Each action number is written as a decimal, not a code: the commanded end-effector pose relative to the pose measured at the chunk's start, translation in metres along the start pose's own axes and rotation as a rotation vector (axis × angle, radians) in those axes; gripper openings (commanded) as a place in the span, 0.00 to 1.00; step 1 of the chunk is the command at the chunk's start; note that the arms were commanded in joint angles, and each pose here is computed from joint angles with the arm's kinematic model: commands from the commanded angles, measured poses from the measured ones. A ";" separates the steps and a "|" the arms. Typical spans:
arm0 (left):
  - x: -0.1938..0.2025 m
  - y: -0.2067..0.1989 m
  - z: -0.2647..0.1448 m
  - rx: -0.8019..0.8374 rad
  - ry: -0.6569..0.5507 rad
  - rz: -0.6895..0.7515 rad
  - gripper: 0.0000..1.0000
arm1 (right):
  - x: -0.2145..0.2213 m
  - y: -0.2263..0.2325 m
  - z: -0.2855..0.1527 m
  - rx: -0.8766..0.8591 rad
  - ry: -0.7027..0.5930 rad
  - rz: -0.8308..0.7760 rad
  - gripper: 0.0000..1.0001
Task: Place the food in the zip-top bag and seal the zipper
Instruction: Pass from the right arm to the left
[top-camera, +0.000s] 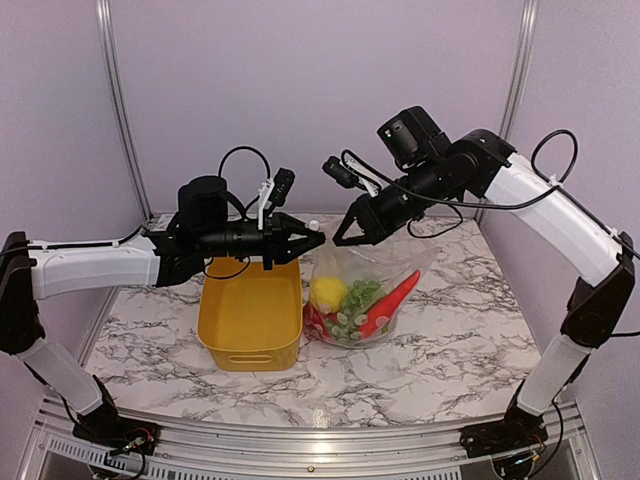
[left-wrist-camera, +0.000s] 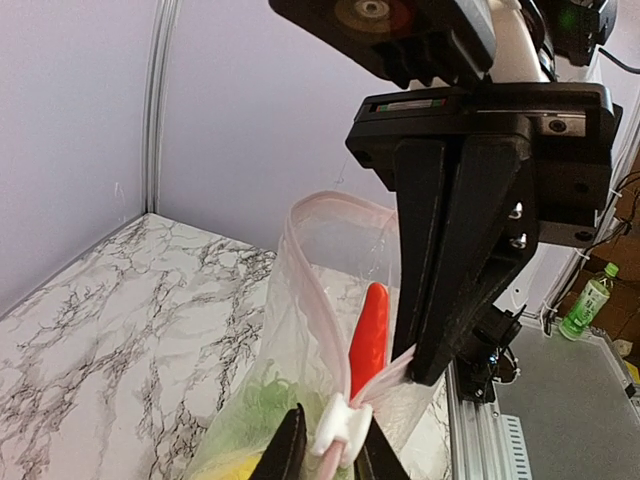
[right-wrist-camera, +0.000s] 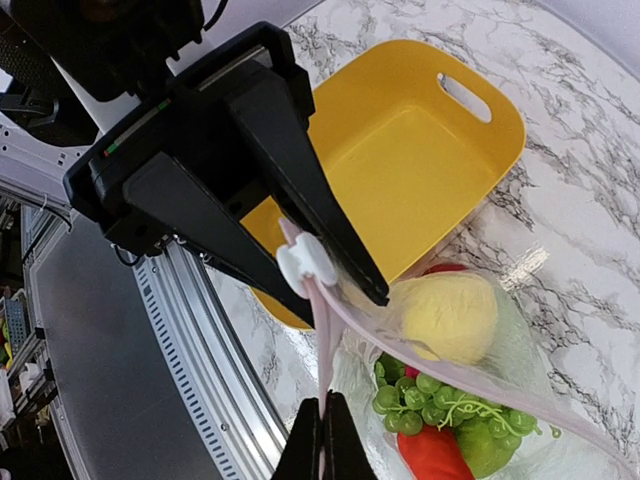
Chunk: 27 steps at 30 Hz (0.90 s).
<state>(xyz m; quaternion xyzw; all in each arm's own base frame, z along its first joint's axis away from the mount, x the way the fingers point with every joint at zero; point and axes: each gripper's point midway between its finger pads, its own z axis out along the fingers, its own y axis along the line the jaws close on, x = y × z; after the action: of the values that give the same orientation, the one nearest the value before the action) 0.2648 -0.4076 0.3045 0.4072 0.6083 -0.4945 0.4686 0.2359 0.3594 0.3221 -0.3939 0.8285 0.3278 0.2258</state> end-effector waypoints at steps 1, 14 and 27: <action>-0.012 -0.004 0.001 0.036 -0.036 0.029 0.15 | -0.009 -0.006 -0.004 0.048 -0.010 -0.008 0.00; -0.010 0.000 -0.004 0.036 -0.055 0.014 0.07 | -0.011 -0.039 -0.011 0.176 -0.025 0.032 0.00; -0.013 0.000 -0.006 0.027 -0.066 0.009 0.00 | -0.010 -0.039 -0.005 0.141 -0.011 0.034 0.00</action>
<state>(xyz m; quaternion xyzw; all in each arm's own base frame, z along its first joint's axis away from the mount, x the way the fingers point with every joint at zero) 0.2685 -0.4038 0.3108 0.3988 0.5974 -0.5071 0.4763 0.2661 0.3432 0.3169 -0.3641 0.8529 0.2775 0.2510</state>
